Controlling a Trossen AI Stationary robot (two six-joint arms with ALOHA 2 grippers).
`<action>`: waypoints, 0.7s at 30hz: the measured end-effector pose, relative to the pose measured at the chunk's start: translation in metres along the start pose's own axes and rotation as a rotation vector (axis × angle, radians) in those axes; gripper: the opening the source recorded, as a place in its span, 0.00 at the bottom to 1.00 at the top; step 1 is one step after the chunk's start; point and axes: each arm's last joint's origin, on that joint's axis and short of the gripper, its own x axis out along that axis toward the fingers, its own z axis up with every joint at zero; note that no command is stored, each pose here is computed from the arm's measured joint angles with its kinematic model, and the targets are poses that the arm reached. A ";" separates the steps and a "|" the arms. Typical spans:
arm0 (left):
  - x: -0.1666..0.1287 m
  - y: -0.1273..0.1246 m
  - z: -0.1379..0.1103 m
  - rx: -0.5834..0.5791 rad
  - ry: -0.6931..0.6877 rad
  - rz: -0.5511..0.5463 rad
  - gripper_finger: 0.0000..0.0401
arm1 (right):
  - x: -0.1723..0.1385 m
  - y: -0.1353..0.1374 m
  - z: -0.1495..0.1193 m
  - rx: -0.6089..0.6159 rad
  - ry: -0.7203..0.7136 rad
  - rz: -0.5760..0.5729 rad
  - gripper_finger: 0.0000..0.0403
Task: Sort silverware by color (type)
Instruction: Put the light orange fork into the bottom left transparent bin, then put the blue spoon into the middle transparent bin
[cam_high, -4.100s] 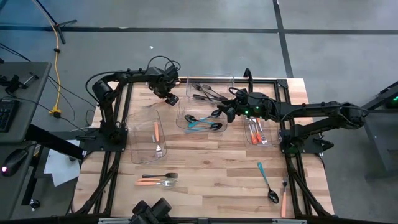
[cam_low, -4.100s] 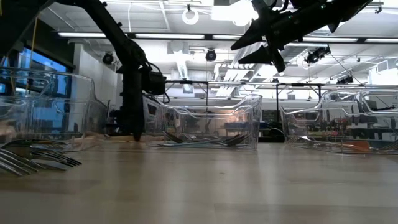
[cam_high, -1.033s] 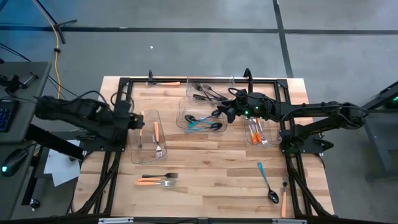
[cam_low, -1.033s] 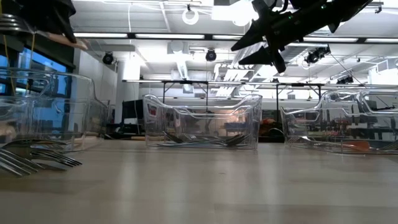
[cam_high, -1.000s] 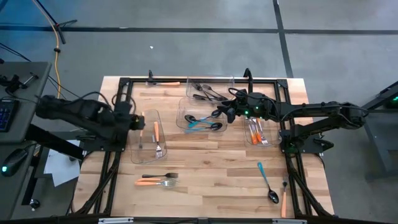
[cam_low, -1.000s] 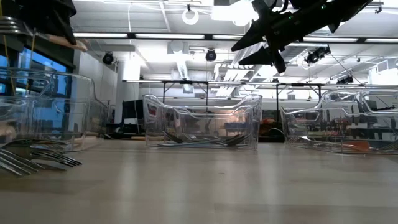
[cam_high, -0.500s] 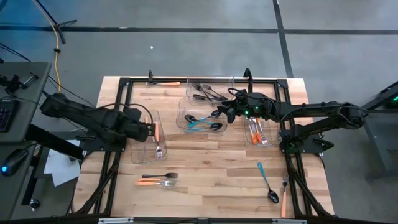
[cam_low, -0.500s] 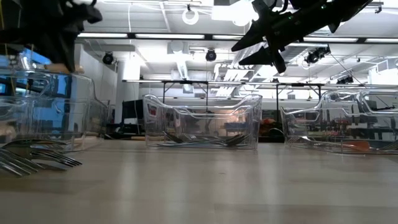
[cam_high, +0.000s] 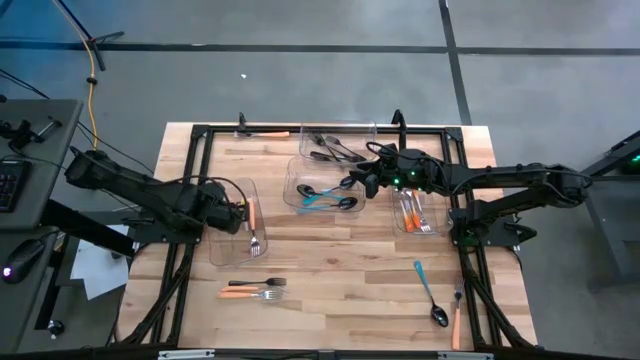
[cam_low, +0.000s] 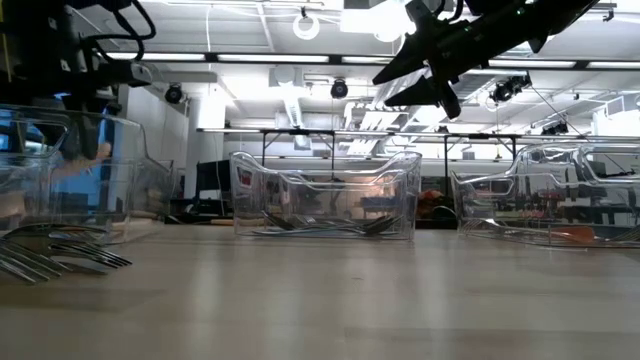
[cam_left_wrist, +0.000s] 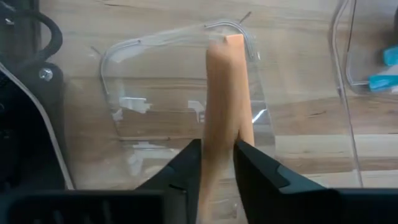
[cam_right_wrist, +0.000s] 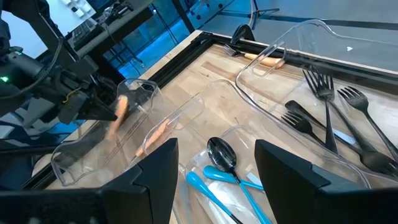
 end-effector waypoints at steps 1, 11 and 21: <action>0.000 0.000 0.000 0.001 0.000 0.001 0.23 | 0.000 0.000 0.000 0.000 0.001 -0.001 0.49; -0.005 0.001 0.003 0.020 -0.022 -0.035 0.33 | 0.000 0.000 -0.001 -0.001 0.006 -0.004 0.49; -0.090 -0.010 0.045 0.121 -0.406 -0.564 0.36 | -0.001 0.006 0.009 0.017 -0.092 0.060 0.49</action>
